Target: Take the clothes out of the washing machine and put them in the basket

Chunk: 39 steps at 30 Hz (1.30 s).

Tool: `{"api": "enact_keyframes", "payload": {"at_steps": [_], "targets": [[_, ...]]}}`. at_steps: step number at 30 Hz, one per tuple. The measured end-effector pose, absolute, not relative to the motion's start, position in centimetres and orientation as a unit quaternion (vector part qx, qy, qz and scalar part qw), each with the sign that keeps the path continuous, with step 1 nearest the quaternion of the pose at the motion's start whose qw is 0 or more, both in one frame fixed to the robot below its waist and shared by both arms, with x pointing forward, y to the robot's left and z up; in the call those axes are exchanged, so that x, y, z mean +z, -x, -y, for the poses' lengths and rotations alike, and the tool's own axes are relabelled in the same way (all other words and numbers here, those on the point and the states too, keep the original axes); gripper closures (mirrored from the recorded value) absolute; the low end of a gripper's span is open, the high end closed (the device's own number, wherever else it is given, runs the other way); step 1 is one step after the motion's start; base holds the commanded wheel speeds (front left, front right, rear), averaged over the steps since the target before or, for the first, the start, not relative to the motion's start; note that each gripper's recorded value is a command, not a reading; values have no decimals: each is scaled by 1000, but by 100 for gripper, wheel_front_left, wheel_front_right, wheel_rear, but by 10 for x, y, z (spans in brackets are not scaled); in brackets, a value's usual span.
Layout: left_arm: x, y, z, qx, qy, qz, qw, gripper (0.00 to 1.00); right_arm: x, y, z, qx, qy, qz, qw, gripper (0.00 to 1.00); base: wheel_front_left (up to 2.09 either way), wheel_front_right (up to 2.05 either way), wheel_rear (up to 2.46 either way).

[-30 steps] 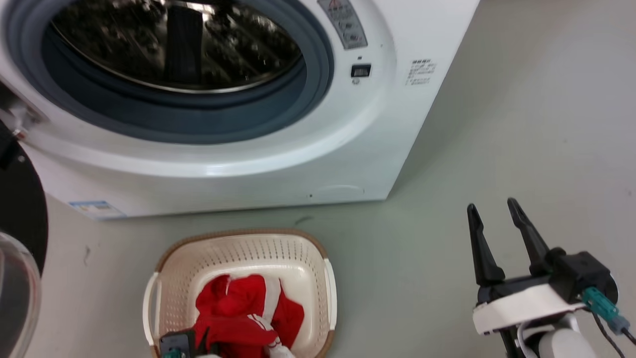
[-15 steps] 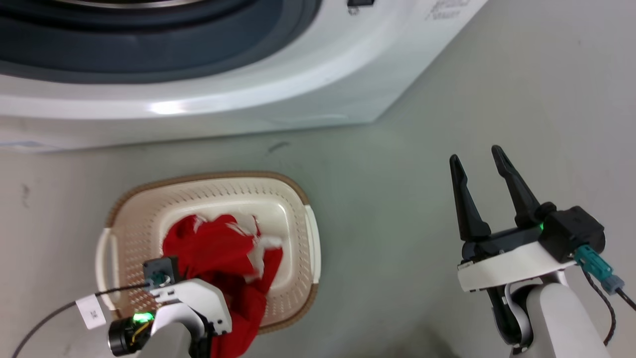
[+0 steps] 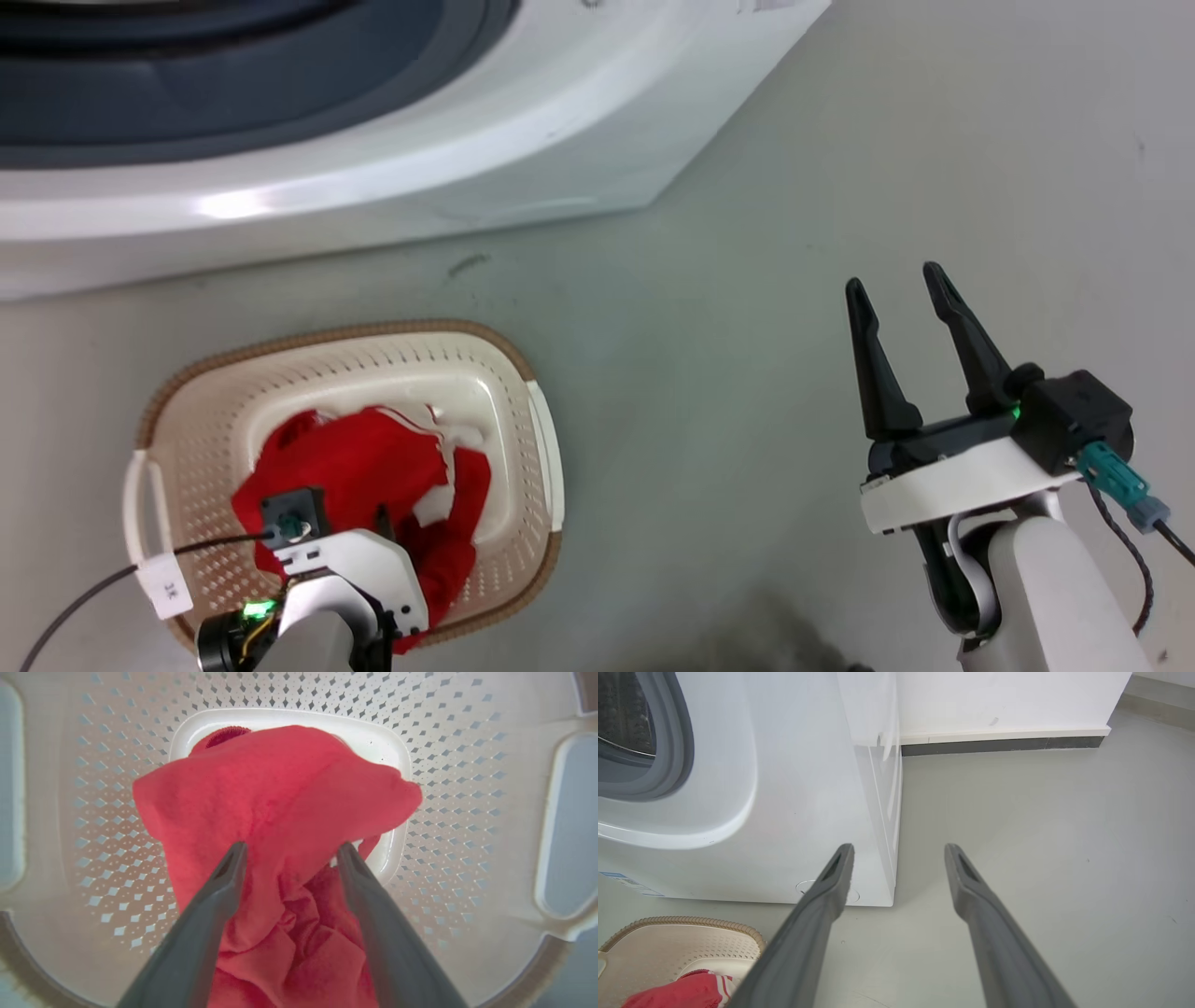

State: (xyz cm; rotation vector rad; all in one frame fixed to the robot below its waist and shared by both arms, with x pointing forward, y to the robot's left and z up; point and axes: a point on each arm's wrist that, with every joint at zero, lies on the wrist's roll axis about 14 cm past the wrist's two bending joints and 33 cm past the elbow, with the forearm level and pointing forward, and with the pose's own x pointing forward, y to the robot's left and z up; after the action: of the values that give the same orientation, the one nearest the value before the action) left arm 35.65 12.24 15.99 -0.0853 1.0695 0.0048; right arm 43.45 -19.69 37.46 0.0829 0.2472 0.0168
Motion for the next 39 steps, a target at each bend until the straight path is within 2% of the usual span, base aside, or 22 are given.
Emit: {"api": "enact_keyframes", "payload": {"at_steps": [9,15,21,32,39], "targets": [[231,-383,-113,-21,69,-404,912,0,420,-411,207,-9,-35,-76,996,0,0,0,0],[302,-415,-108,-38,78,-286,954,0,449,-391,213,-19,-28,-42,999,0,0,0,0],[387,-441,-95,-63,88,-151,983,0,478,-377,221,-30,-19,-2,999,0,0,0,0],[502,-434,-96,-76,53,29,995,0,516,-363,222,-30,-2,51,998,0,0,0,0],[519,-409,-112,-65,19,60,996,0,527,-351,215,-19,4,64,998,0,0,0,0]]}}
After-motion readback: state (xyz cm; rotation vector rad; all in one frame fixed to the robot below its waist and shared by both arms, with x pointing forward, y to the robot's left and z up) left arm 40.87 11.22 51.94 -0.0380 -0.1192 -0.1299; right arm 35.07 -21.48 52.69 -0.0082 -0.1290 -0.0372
